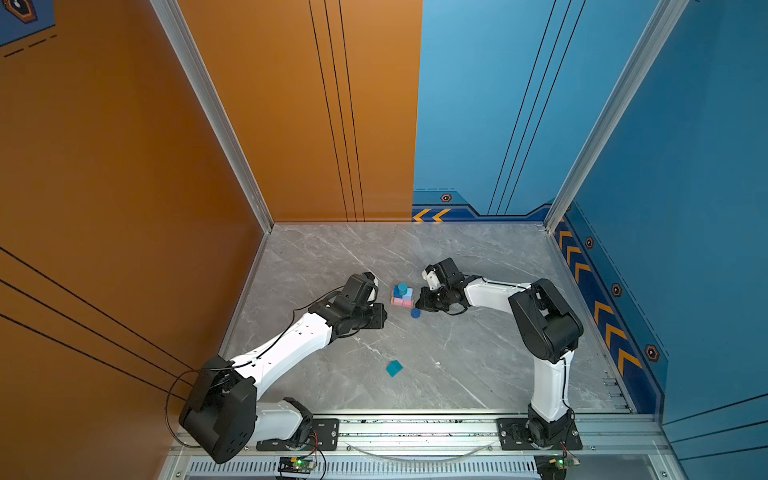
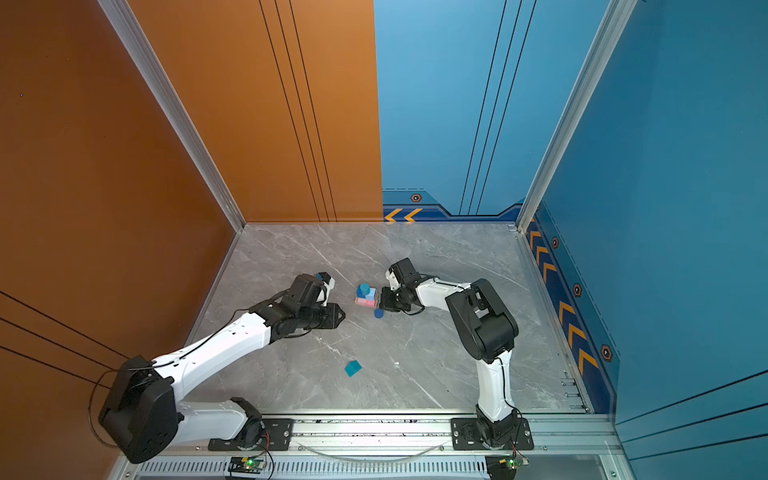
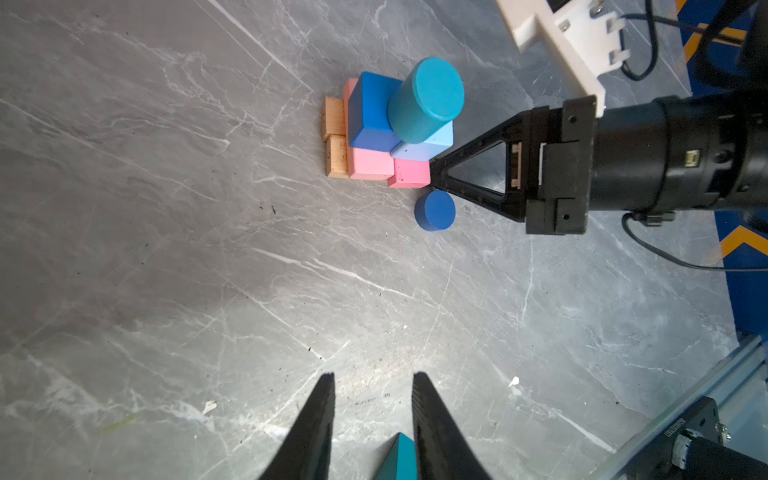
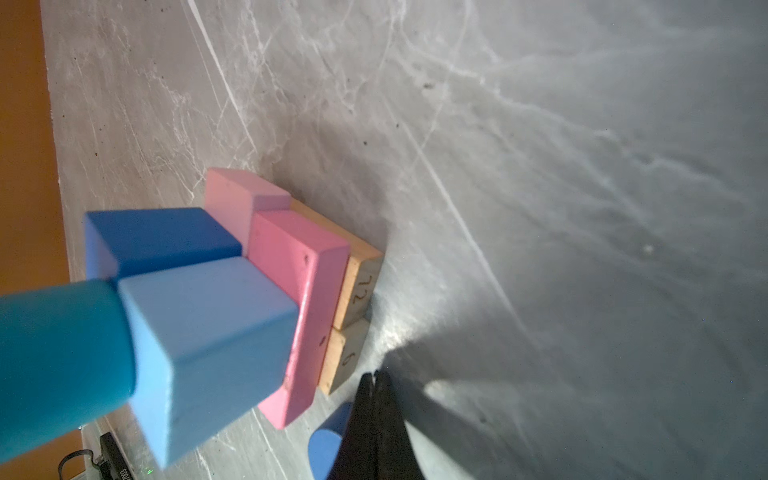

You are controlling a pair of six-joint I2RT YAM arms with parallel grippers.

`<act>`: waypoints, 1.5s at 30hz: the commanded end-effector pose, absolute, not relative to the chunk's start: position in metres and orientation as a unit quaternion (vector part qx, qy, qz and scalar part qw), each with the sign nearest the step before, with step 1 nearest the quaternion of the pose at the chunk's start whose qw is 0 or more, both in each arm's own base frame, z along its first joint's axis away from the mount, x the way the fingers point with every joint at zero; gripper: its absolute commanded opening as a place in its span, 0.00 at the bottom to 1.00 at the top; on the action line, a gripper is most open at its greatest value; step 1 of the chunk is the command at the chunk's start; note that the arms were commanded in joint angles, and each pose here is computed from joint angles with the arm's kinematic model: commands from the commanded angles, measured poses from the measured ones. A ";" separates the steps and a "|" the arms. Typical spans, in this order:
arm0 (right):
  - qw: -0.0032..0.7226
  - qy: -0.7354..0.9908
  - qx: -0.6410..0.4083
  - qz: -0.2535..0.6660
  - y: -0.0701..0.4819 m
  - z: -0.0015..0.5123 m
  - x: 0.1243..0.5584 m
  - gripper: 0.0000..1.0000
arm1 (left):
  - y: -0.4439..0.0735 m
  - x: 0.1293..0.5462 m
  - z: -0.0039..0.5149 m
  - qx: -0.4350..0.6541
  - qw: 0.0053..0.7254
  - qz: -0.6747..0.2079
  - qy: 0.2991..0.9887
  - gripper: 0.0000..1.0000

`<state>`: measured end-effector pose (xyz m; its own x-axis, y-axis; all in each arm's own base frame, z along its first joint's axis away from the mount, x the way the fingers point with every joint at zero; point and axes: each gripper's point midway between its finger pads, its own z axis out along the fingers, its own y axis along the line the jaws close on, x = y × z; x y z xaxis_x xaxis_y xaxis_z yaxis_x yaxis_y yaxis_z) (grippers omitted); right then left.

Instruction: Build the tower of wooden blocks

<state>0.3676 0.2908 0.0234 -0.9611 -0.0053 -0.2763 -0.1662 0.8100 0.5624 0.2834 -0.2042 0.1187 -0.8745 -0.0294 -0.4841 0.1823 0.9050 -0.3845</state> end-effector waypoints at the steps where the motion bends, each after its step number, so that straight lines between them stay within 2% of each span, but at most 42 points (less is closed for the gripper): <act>1: 0.103 0.951 -0.043 0.290 0.287 0.014 0.344 0.00 | -0.203 0.292 0.120 0.040 0.250 -0.209 0.945 0.35; 11: 0.098 0.951 -0.039 0.291 0.285 0.014 0.328 0.00 | -0.212 0.313 0.119 0.049 0.249 -0.206 0.945 0.34; 18: 0.093 0.950 -0.042 0.295 0.288 0.013 0.320 0.00 | -0.221 0.329 0.112 0.057 0.239 -0.200 0.948 0.38; 27: 0.091 0.948 -0.040 0.301 0.290 0.011 0.317 0.00 | -0.232 0.354 0.114 0.059 0.244 -0.195 0.948 0.51; 45: 0.093 0.948 -0.031 0.304 0.283 0.011 0.318 0.00 | -0.234 0.369 0.096 0.057 0.226 -0.168 0.958 0.55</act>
<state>0.3298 0.2959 0.0223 -0.9682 -0.0125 -0.2499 -0.1638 0.7867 0.5952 0.3632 -0.2387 0.0944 -0.8934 0.0229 -0.4488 0.1870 0.9271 -0.3249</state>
